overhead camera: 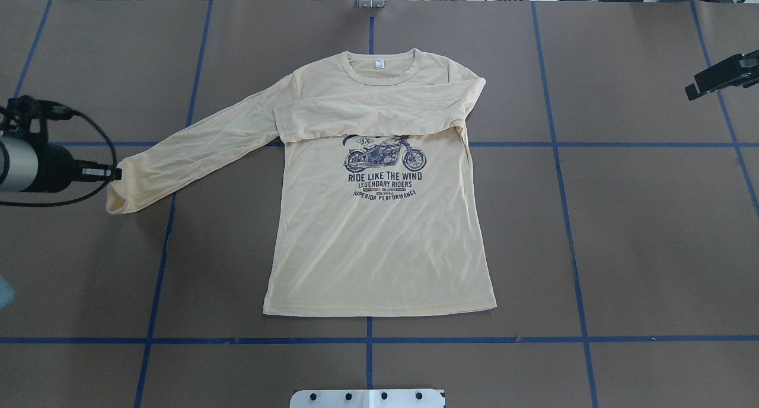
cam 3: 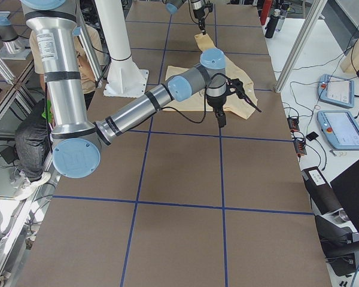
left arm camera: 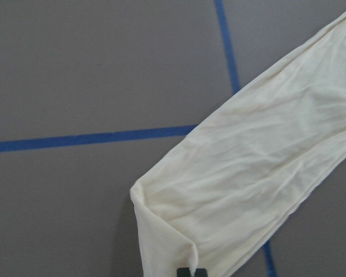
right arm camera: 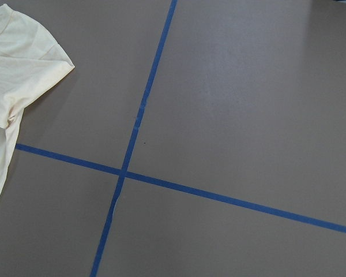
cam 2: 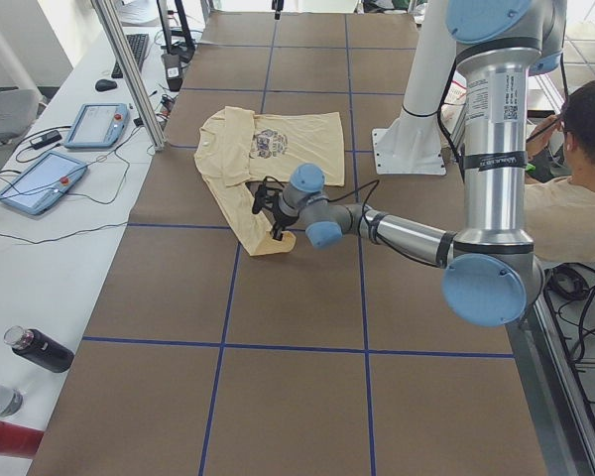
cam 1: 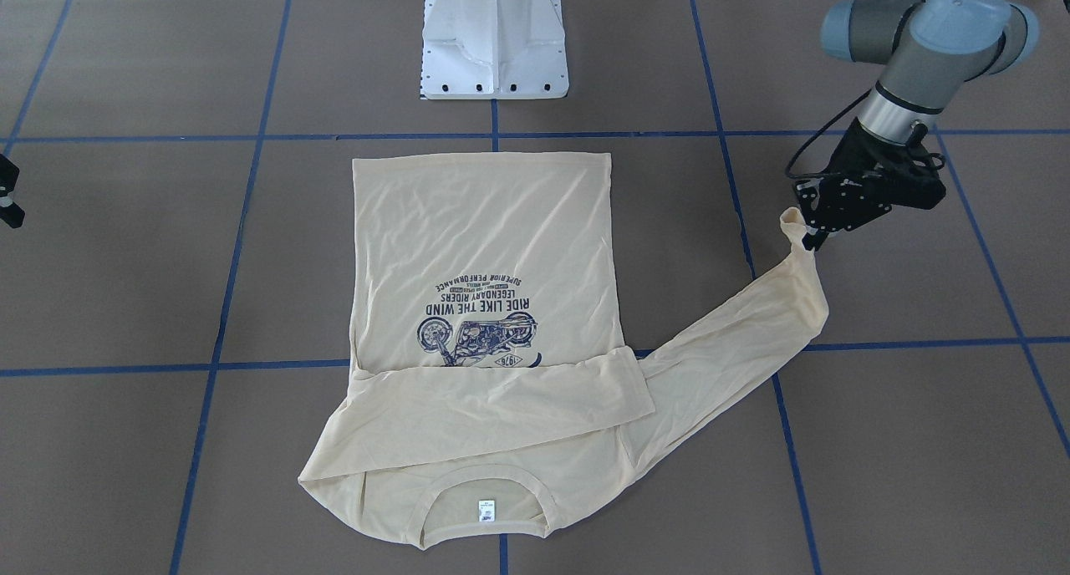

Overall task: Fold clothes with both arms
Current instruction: 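Carry the sleeve with the left gripper across the shirt toward the collar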

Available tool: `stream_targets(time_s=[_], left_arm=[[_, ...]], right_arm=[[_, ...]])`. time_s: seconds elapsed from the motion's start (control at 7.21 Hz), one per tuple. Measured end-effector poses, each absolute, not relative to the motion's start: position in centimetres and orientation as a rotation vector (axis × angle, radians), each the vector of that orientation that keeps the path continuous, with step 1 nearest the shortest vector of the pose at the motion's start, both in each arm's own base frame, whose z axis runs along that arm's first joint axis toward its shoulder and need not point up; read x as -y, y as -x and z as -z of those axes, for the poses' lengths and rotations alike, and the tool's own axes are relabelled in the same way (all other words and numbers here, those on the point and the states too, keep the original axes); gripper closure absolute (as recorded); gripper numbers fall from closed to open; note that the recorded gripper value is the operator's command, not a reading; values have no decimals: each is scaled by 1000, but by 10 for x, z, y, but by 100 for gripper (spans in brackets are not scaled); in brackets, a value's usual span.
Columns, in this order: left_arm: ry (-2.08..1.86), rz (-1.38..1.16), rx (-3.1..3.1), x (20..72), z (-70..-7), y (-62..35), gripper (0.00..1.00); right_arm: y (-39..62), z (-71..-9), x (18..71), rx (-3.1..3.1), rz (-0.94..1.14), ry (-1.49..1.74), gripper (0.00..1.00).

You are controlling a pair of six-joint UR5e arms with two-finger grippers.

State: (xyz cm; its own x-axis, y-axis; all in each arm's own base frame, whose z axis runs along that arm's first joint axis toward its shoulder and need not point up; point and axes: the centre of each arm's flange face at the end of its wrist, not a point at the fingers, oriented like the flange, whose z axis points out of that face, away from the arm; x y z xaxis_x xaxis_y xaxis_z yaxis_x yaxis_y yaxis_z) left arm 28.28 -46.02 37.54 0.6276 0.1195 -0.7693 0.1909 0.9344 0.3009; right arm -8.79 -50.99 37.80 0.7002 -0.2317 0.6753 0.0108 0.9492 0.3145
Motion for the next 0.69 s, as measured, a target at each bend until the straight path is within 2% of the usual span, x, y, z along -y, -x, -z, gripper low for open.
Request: stream_targets(time_s=[0.28, 0.69], left_arm=[[-339, 51, -889, 489, -248, -313, 100], [-247, 135, -945, 544, -130, -376, 100]], right_arm=[[88, -378, 510, 785, 137, -298, 0], [88, -378, 510, 785, 136, -298, 0]])
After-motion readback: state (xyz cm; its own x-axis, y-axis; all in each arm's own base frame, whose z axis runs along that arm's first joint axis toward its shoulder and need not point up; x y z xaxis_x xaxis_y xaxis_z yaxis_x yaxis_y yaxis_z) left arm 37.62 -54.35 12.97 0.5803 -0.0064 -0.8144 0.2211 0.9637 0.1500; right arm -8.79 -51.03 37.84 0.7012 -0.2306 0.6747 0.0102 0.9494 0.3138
